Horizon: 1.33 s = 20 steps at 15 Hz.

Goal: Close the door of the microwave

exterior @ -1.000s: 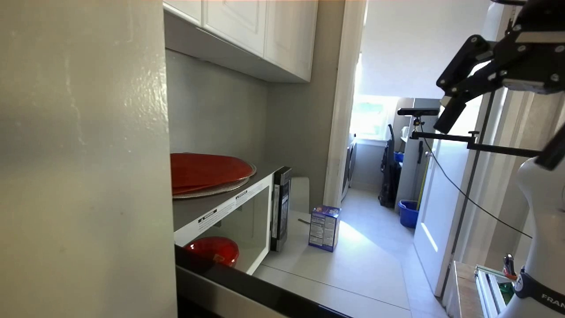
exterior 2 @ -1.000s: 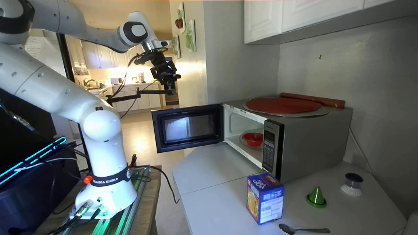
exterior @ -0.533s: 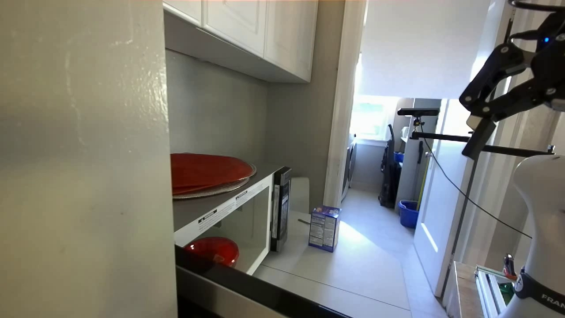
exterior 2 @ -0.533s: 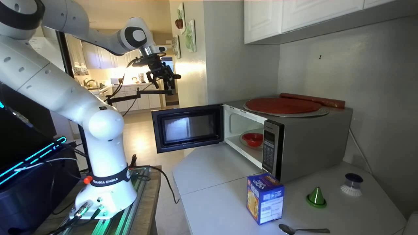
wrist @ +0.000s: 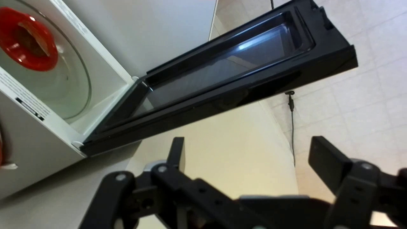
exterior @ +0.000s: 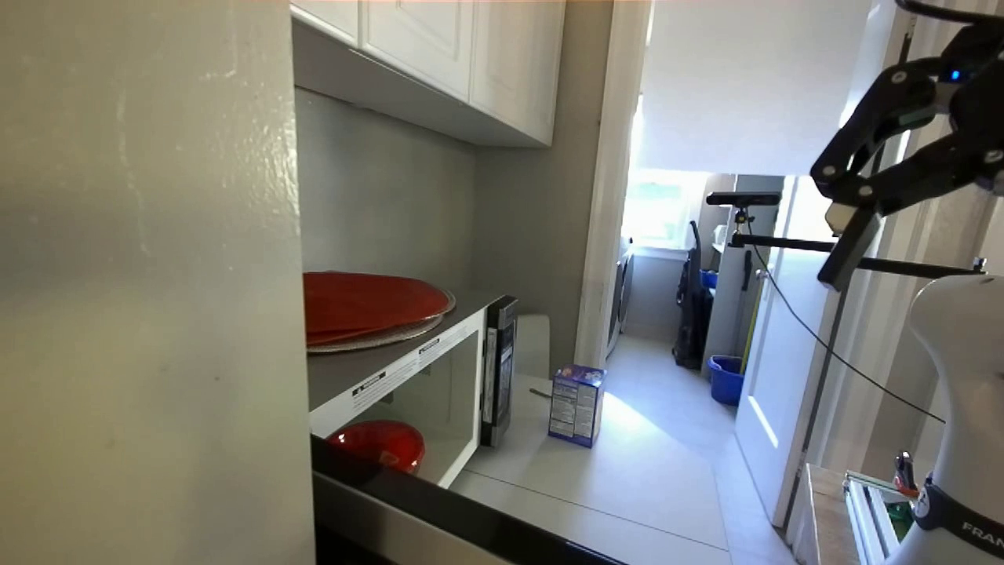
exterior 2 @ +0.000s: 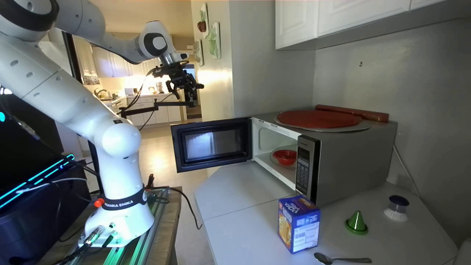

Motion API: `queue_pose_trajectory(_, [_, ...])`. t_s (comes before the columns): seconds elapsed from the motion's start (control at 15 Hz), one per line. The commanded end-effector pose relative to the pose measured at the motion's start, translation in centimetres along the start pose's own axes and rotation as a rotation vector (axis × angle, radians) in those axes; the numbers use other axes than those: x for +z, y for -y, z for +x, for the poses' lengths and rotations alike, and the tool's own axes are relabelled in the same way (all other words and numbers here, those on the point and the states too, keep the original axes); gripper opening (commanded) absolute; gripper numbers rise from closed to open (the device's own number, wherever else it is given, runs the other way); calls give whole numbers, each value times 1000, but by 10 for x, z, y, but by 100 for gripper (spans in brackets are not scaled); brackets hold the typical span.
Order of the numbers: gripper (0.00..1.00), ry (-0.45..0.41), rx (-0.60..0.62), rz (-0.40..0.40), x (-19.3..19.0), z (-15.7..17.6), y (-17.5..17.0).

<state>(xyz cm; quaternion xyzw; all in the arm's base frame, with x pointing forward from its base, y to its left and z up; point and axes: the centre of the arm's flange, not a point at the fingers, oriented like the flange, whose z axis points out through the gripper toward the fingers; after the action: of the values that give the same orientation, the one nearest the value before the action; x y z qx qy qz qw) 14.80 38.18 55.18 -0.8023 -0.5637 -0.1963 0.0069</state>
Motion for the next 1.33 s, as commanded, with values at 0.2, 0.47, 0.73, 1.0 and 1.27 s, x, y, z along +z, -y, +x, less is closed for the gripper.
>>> queue_pose_trajectory(0.2, [74,-59,-177,38,33,47,-15])
queue_pose_trajectory(0.47, [44,-38,-237,51,57,70,-24])
queue_pose_trajectory(0.73, [16,-22,-286,69,81,87,-23])
queue_pose_trajectory(1.0, [0,-16,-290,100,106,92,-30])
queue_pose_trajectory(1.27, [0,-12,-291,123,131,91,-34])
